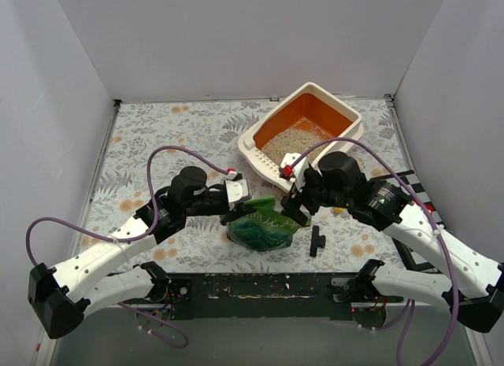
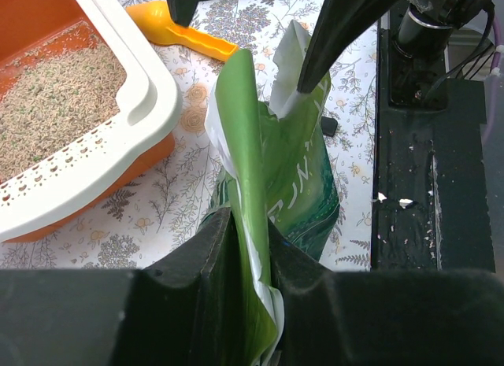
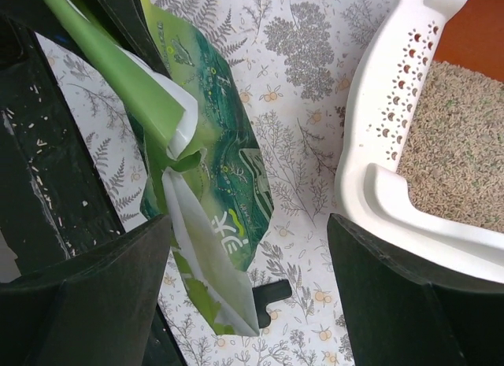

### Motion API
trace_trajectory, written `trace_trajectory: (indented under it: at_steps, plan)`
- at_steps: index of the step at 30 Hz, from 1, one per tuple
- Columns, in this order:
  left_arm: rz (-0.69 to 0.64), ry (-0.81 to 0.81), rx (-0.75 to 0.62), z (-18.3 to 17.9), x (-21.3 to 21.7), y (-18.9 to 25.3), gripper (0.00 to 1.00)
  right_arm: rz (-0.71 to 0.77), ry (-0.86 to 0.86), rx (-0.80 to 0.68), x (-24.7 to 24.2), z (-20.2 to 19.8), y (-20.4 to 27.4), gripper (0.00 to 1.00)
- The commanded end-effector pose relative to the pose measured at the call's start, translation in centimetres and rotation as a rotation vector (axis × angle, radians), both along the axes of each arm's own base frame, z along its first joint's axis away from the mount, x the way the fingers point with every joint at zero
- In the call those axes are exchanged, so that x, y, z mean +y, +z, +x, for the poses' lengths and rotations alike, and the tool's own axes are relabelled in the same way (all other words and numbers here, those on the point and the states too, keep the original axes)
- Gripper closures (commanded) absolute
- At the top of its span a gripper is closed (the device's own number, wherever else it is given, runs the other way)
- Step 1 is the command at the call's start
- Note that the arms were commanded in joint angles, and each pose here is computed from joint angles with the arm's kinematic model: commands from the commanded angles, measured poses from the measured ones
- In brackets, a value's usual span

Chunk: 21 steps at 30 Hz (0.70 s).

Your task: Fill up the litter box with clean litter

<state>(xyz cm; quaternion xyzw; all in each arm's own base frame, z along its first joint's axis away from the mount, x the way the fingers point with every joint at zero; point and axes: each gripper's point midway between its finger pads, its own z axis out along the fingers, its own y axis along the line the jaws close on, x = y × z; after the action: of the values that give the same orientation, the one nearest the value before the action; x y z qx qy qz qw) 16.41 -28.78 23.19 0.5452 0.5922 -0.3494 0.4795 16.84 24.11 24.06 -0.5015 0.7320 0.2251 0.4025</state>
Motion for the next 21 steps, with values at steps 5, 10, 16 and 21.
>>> trace_trajectory:
  at_steps: [5,10,16,21]
  plan:
    - [0.028,-0.011,0.026,-0.7,0.5,-1.0,0.83,0.079,-0.028,-0.052,-0.5,0.2,3.5,0.12]
    - [0.027,-0.01,0.024,-0.6,0.5,-0.9,0.83,0.062,-0.037,-0.045,-0.6,0.9,2.6,0.12]
    - [0.024,-0.011,0.022,-0.7,0.5,-0.7,0.83,0.066,-0.036,-0.023,-0.3,1.8,1.4,0.13]
    - [0.031,-0.002,0.015,-0.5,0.7,-0.8,0.83,0.067,0.0,0.011,-0.2,1.6,0.5,0.13]
